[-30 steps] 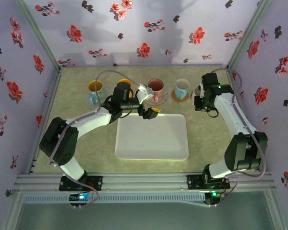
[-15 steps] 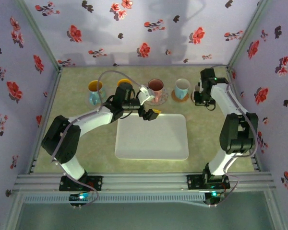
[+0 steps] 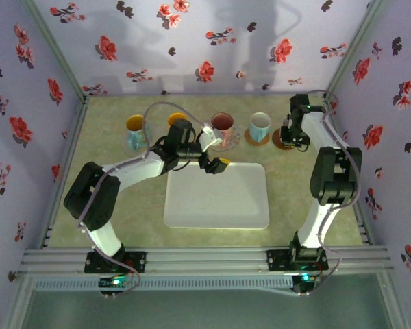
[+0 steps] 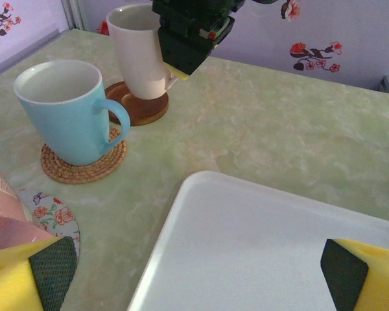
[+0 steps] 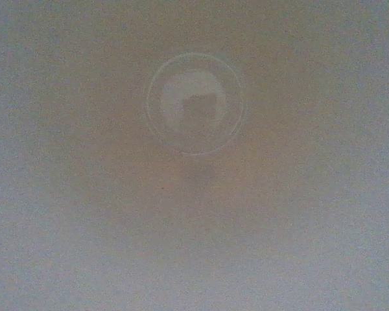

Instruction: Place the cup by the coaster

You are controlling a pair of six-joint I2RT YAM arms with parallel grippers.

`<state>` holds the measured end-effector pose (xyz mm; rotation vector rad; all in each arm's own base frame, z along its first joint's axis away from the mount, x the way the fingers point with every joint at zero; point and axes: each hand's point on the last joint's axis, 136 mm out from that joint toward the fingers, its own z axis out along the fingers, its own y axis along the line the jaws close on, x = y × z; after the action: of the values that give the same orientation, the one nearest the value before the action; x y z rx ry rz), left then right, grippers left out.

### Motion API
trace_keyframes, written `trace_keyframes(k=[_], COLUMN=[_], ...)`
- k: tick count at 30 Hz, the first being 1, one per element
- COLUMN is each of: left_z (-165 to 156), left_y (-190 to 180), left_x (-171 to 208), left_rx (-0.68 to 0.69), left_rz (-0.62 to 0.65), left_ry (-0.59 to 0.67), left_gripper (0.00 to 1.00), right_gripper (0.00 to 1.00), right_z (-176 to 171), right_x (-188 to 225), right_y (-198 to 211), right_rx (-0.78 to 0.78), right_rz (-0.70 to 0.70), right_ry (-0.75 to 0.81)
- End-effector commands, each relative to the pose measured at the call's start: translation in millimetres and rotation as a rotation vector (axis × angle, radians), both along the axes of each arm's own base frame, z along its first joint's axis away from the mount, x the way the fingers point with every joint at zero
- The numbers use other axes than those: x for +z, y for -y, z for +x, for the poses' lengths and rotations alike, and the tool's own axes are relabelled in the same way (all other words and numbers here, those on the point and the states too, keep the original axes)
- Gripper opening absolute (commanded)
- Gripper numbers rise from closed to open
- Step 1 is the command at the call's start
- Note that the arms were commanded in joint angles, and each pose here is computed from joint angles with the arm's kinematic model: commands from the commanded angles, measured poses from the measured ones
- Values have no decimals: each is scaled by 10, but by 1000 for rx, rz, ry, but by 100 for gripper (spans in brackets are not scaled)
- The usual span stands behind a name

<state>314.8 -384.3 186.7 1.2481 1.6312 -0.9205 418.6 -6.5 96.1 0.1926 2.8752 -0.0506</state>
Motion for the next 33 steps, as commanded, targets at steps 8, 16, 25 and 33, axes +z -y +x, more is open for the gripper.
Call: trace_keyframes(k=[8, 16, 25, 33], left_z=[-7, -16, -37, -37], left_y=[80, 82, 67, 64], left_x=[-7, -8, -2, -6], left_rx=[-33, -40, -52, -54], left_rz=[16, 25, 44, 52], left_ry=[9, 11, 22, 19], left_gripper=[100, 100, 100, 100], right_gripper=[0, 4, 6, 8], right_z=[367, 462, 476, 449], right_x=[86, 51, 21, -105], right_y=[103, 142, 160, 125], right_rx=[1, -7, -2, 6], right_rz=[-33, -50, -61, -43], right_ry=[71, 49, 16, -24])
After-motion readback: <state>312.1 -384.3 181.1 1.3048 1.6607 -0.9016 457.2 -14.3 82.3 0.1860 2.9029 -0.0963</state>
